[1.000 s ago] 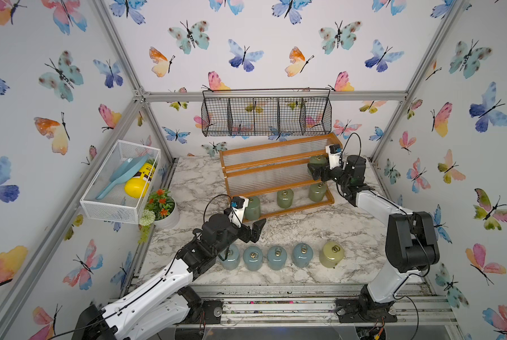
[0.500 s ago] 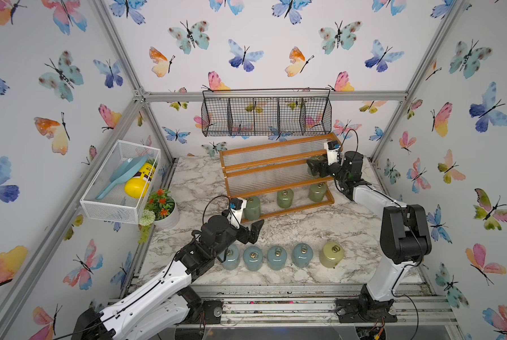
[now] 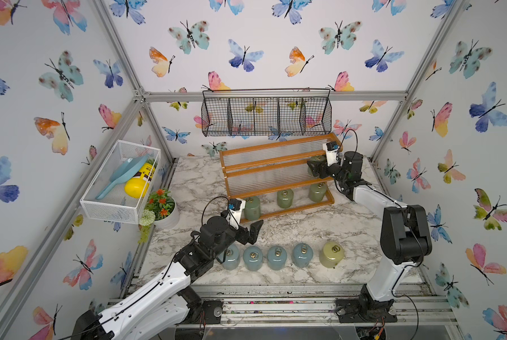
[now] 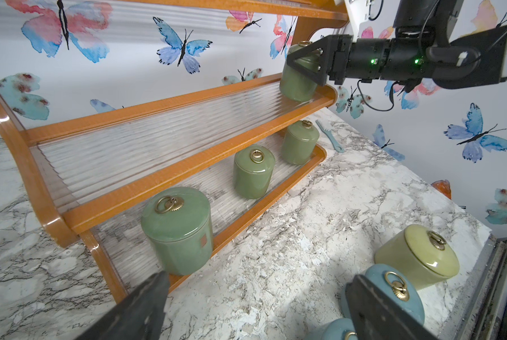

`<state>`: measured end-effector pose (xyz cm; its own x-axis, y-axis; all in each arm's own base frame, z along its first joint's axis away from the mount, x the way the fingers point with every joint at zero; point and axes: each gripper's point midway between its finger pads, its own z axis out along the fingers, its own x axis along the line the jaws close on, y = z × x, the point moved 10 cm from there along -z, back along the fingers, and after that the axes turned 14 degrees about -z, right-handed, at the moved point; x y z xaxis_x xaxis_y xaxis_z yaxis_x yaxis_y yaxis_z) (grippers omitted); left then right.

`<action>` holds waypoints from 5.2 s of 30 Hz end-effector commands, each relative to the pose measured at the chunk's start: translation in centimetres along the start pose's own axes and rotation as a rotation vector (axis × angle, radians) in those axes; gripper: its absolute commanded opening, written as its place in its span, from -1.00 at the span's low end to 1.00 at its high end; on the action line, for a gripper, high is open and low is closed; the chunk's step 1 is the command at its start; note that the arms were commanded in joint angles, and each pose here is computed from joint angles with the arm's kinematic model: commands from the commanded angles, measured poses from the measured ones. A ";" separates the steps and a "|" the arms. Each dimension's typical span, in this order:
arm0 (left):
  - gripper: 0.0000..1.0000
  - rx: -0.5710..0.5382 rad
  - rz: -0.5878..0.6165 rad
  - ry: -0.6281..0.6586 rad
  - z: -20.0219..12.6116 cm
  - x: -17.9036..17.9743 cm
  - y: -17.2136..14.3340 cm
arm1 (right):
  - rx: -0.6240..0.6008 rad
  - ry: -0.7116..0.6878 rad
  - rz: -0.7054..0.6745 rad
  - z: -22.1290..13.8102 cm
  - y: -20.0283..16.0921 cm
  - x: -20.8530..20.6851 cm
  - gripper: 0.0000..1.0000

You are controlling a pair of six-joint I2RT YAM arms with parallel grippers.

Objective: Remove the tea canisters from the shelf
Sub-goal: Pick up the tea canister from the shelf, then place the tea canister at the center of the board.

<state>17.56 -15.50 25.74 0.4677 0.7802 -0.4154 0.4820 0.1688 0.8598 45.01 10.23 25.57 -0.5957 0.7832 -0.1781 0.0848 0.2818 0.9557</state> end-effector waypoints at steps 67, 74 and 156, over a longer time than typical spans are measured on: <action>0.97 -0.053 -0.035 0.075 -2.3 1.1 -0.5 | 0.262 0.294 0.217 -7.4 -10.2 17.6 0.46; 0.97 -0.052 -0.035 0.076 -2.3 1.1 -0.6 | 0.272 0.292 0.213 -7.0 -10.7 17.7 0.47; 0.97 0.031 -0.095 0.114 -1.0 2.1 -2.7 | 0.450 0.328 0.353 -11.2 -10.9 19.0 0.56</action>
<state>16.44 -13.67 22.91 0.3346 0.8311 -0.4442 0.5486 0.2115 0.8089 24.28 15.36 14.79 -0.6639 0.7082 0.2400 0.5908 0.3001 0.7489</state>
